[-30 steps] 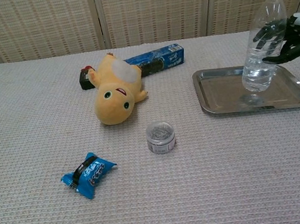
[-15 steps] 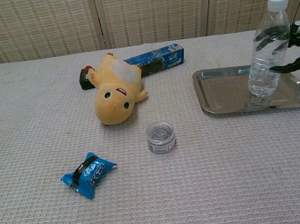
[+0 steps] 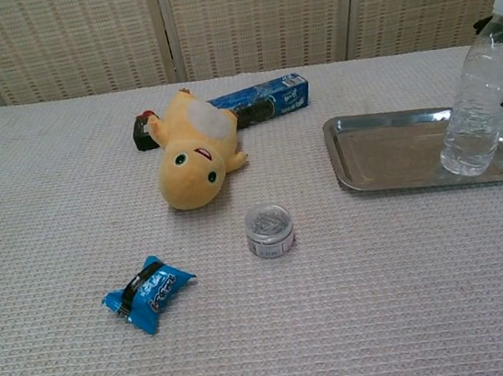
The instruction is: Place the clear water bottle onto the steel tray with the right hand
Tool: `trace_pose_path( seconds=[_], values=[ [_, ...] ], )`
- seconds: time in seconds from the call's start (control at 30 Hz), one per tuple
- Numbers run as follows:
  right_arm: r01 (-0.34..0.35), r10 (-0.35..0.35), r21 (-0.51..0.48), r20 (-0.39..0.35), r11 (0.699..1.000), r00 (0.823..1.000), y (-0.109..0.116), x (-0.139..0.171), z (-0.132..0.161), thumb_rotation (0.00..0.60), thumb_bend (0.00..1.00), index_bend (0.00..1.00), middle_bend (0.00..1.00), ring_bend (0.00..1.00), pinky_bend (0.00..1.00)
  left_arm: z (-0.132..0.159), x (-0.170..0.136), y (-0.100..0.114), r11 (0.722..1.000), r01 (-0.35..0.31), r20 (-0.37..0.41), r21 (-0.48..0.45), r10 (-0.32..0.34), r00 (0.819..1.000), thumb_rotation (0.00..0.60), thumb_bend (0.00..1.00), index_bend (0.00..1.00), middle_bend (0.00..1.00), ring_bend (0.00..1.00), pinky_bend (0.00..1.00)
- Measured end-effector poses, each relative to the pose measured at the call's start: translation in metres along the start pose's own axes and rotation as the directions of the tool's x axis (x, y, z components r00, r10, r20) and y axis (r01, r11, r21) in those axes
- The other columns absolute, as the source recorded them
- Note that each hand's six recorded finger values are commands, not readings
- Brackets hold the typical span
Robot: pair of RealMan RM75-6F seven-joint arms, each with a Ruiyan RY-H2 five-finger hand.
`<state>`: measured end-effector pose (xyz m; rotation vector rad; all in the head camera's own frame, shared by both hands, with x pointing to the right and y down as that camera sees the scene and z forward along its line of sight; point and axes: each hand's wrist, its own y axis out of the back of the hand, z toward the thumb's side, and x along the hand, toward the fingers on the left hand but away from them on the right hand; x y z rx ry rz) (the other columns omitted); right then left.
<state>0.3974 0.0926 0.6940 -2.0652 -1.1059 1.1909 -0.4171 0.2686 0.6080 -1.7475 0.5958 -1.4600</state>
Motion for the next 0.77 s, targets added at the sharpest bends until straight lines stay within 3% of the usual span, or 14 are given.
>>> trace_pose_path(
  seconds=[0.37, 0.6, 0.77],
  values=[
    [0.001, -0.006, 0.189, 0.027, 0.982, 1.0, -0.008, 0.066, 0.035, 0.6, 0.04, 0.0, 0.0, 0.0, 0.04, 0.001, 0.001, -0.002, 1.0, 0.008, 0.002, 0.009, -0.008, 1.0, 0.6, 0.53, 0.3, 0.31, 0.25, 0.33],
    [0.133, -0.142, 0.353, -0.003, 0.926, 0.99, 0.008, 0.124, 0.058, 0.6, 0.04, 0.0, 0.0, 0.0, 0.04, 0.0, 0.003, -0.004, 1.0, 0.014, -0.003, 0.008, -0.014, 1.0, 0.6, 0.53, 0.3, 0.31, 0.25, 0.33],
    [0.16, -0.167, 0.38, -0.015, 0.911, 0.986, 0.01, 0.142, 0.063, 0.6, 0.04, 0.0, 0.0, 0.0, 0.05, 0.002, 0.001, -0.003, 1.0, 0.009, 0.001, 0.013, -0.009, 1.0, 0.6, 0.53, 0.31, 0.31, 0.25, 0.33]
  ],
)
